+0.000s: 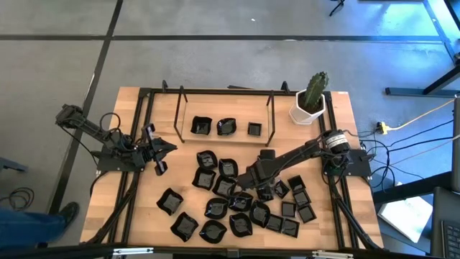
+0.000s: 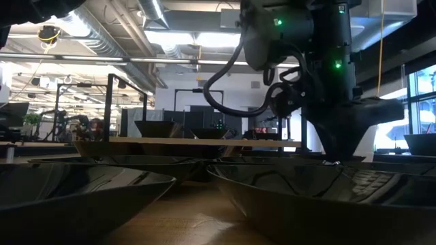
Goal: Pick & Place Mini shaped plates
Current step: Stack the leaf-shaped plate on the top of the leaf-shaped plate on the shelf
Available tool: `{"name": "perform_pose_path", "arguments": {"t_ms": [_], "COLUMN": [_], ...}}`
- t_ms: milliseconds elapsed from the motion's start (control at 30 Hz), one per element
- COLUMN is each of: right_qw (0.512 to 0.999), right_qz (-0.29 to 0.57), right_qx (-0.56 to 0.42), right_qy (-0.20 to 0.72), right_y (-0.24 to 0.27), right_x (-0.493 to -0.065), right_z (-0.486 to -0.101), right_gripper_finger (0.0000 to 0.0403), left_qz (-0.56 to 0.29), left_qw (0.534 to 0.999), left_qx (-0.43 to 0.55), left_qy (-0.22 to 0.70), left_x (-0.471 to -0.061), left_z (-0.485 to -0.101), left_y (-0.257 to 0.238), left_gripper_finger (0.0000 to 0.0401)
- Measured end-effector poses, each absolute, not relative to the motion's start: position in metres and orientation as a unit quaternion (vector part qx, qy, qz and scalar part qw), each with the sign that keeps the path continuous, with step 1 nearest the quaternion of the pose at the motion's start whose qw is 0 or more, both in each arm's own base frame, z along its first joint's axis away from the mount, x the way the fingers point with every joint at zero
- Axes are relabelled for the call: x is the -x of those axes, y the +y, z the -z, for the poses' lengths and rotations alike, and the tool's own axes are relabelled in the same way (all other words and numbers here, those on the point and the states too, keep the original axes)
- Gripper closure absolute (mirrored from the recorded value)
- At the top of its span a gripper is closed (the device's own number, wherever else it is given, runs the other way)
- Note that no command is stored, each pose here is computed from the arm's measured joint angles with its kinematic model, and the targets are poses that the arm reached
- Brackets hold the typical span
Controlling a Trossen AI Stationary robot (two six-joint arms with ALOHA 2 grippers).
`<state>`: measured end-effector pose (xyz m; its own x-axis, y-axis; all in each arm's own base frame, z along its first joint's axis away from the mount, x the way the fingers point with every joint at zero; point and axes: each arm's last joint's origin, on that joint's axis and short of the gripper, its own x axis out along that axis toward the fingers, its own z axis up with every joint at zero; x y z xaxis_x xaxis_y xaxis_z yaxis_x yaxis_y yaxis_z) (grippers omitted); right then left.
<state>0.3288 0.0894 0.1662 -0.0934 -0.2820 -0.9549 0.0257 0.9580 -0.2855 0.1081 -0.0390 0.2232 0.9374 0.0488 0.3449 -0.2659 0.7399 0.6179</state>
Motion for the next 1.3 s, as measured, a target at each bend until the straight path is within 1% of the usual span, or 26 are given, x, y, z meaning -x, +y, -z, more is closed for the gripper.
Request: {"name": "perform_pose_path", "arguments": {"t_ms": [100,333,500,600,700,800,900,967,1000,1067,1100,1167,1233,1300], "right_qw": [0.671,0.663,0.645,0.646,0.664,0.694,0.725,0.736,0.733,0.711,0.692,0.645,0.617,0.618], "right_qz": [0.133,0.138,0.154,0.159,0.155,0.15,0.162,0.175,0.179,0.181,0.175,0.139,0.105,0.094], "right_qx": [0.087,0.088,0.089,0.104,0.129,0.174,0.253,0.319,0.358,0.435,0.472,0.528,0.546,0.528], "right_qy": [0.724,0.731,0.743,0.739,0.72,0.682,0.62,0.571,0.55,0.522,0.518,0.535,0.557,0.575], "right_y": [0.089,0.089,0.094,0.102,0.115,0.13,0.143,0.15,0.153,0.153,0.15,0.137,0.118,0.095], "right_x": [-0.329,-0.327,-0.325,-0.325,-0.328,-0.332,-0.336,-0.338,-0.339,-0.342,-0.344,-0.351,-0.359,-0.368], "right_z": [-0.166,-0.168,-0.182,-0.197,-0.213,-0.232,-0.255,-0.271,-0.278,-0.291,-0.296,-0.304,-0.309,-0.315], "right_gripper_finger": [0.031,0.0392,0.0391,0.0398,0.0397,0.0399,0.04,0.04,0.04,0.0401,0.0401,0.0401,0.0401,0.0401], "left_qz": [-0.086,-0.085,-0.084,-0.084,-0.084,-0.082,-0.081,-0.081,-0.081,-0.08,-0.08,-0.08,-0.08,-0.08], "left_qw": [0.92,0.92,0.92,0.92,0.92,0.924,0.926,0.926,0.926,0.927,0.929,0.929,0.929,0.929], "left_qx": [-0.35,-0.35,-0.351,-0.35,-0.349,-0.34,-0.334,-0.333,-0.333,-0.329,-0.326,-0.325,-0.325,-0.325], "left_qy": [-0.155,-0.155,-0.156,-0.156,-0.156,-0.157,-0.157,-0.158,-0.158,-0.158,-0.158,-0.158,-0.158,-0.158], "left_x": [-0.108,-0.108,-0.108,-0.108,-0.108,-0.108,-0.108,-0.108,-0.108,-0.108,-0.108,-0.108,-0.108,-0.108], "left_z": [-0.223,-0.223,-0.223,-0.223,-0.223,-0.223,-0.223,-0.223,-0.223,-0.223,-0.223,-0.223,-0.223,-0.223], "left_y": [-0.039,-0.039,-0.039,-0.039,-0.039,-0.039,-0.039,-0.039,-0.039,-0.039,-0.039,-0.039,-0.039,-0.039], "left_gripper_finger": [0.0398,0.0397,0.0398,0.0396,0.0398,0.0399,0.0396,0.0396,0.0396,0.0398,0.0399,0.0398,0.0396,0.0394]}}
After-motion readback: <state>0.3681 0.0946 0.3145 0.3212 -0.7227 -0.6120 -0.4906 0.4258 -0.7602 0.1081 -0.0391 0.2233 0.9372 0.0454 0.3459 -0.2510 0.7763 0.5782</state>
